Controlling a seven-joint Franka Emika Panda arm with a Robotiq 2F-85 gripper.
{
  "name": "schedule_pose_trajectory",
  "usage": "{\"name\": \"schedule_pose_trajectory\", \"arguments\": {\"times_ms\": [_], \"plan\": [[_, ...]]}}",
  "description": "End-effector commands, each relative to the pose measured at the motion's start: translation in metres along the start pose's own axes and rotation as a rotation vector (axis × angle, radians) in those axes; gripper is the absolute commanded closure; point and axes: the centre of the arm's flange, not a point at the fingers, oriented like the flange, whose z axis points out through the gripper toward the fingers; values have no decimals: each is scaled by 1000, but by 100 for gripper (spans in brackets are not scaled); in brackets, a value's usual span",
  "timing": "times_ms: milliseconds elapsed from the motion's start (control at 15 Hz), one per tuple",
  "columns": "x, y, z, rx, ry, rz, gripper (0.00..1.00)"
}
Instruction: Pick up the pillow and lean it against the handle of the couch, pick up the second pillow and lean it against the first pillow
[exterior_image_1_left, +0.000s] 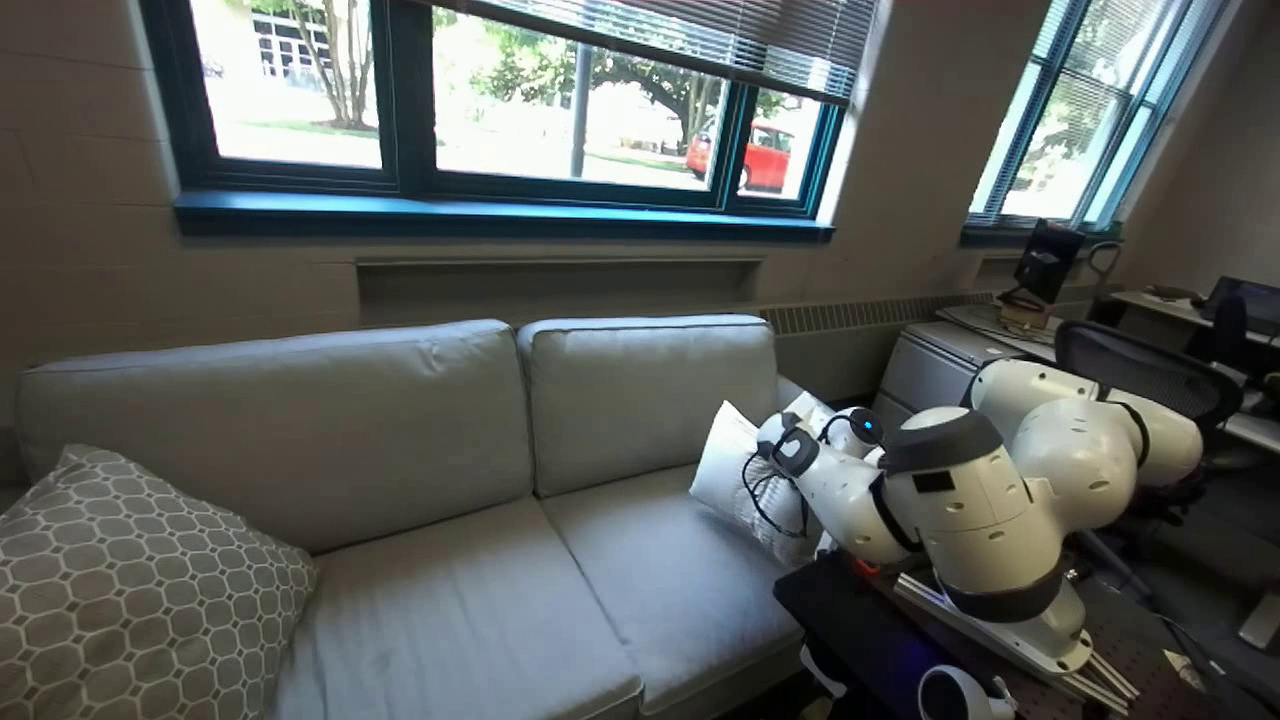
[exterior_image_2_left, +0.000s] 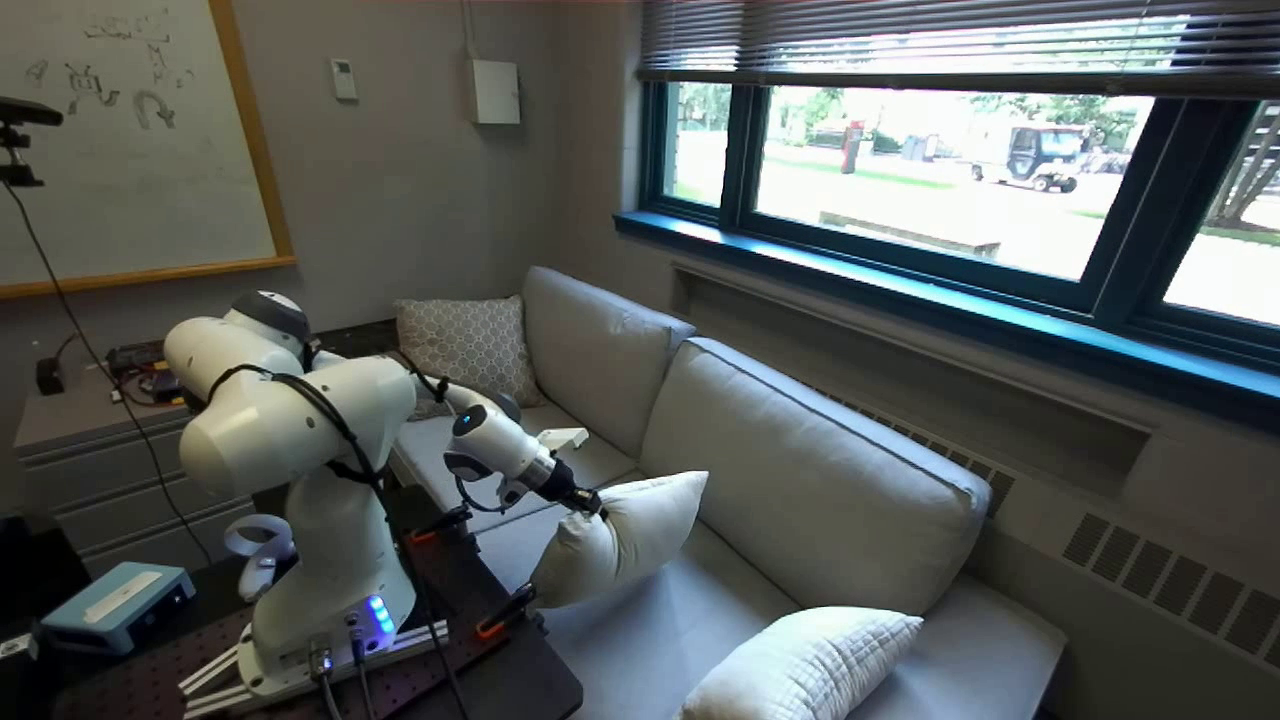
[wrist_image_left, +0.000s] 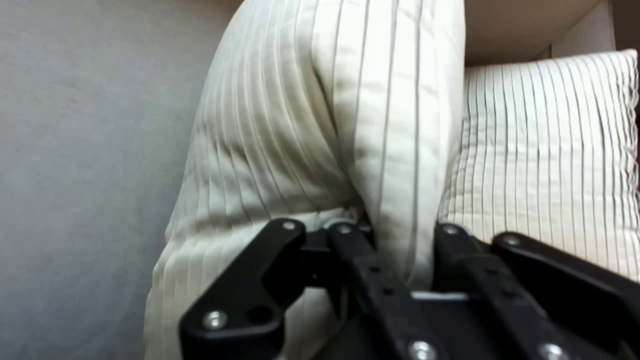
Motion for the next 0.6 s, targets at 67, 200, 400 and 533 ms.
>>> {"name": "schedule_pose_trajectory", "arguments": {"times_ms": [67,200,400,533], "plan": [[-41,-21,53,-64,-88,-75,93],[-56,-30,68,-80,-95,-82,93],[-67,-52,90,-77,-99,-66,93],[-72,-68,103,-62,-100,-46,93]]}}
